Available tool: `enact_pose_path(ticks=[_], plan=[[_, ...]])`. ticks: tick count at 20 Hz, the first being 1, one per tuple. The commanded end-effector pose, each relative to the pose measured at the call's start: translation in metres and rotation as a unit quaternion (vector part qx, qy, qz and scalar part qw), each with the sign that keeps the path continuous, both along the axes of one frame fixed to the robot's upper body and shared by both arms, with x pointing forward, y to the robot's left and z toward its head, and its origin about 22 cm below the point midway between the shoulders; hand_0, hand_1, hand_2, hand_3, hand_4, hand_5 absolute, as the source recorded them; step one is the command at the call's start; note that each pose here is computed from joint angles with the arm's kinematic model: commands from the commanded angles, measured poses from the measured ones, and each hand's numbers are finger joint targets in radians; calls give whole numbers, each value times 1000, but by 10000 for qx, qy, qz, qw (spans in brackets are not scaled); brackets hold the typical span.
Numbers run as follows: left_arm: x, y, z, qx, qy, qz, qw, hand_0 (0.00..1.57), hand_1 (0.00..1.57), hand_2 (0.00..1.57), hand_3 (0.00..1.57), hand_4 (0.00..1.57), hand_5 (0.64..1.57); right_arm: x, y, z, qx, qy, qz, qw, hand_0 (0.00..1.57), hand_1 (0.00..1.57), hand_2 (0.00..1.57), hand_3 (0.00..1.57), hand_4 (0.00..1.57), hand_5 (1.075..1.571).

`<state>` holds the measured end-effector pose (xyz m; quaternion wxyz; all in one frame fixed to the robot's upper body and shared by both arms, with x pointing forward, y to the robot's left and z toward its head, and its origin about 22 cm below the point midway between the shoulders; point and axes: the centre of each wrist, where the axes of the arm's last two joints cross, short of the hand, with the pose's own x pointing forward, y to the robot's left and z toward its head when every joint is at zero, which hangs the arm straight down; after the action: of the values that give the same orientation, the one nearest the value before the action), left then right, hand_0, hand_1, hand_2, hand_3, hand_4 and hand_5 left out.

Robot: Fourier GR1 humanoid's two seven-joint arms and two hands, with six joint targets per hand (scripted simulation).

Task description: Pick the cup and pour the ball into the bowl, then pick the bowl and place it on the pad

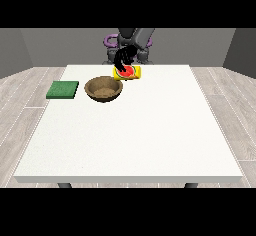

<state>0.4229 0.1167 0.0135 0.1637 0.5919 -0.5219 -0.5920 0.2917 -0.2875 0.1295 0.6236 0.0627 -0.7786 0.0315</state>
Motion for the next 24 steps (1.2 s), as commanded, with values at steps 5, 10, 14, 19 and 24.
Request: enact_pose_path(ticks=[5, 10, 14, 19, 24], plan=[[-21, -45, -6, 932, -98, -126, 9955, 1497, 1497, 1571, 1571, 1051, 1511, 9, -5, -16, 49, 166, -112, 9998, 0, 0, 0, 0, 386, 1566], [-18, -28, -4, -1080, 323, -42, 9936, 1424, 1424, 1571, 1571, 944, 1510, -4, -13, -27, 129, 228, -385, 9989, 0, 0, 0, 0, 360, 1564], [7, 13, 39, -2681, -123, 361, 9626, 1111, 1111, 1474, 1482, 947, 1548, -8, -31, -21, 24, 243, -458, 9987, 0, 0, 0, 0, 360, 1564], [-15, 49, 4, -4287, -158, 380, 9025, 1149, 1149, 1571, 1571, 825, 1570, -14, -35, -17, 166, -147, -706, 9973, 0, 0, 0, 0, 394, 1565], [-41, 86, -24, -5027, -433, 54, 8633, 1554, 1554, 1571, 1571, 1311, 1549, -20, -19, 16, 106, -882, -483, 9949, 0, 0, 0, 0, 397, 1566]])
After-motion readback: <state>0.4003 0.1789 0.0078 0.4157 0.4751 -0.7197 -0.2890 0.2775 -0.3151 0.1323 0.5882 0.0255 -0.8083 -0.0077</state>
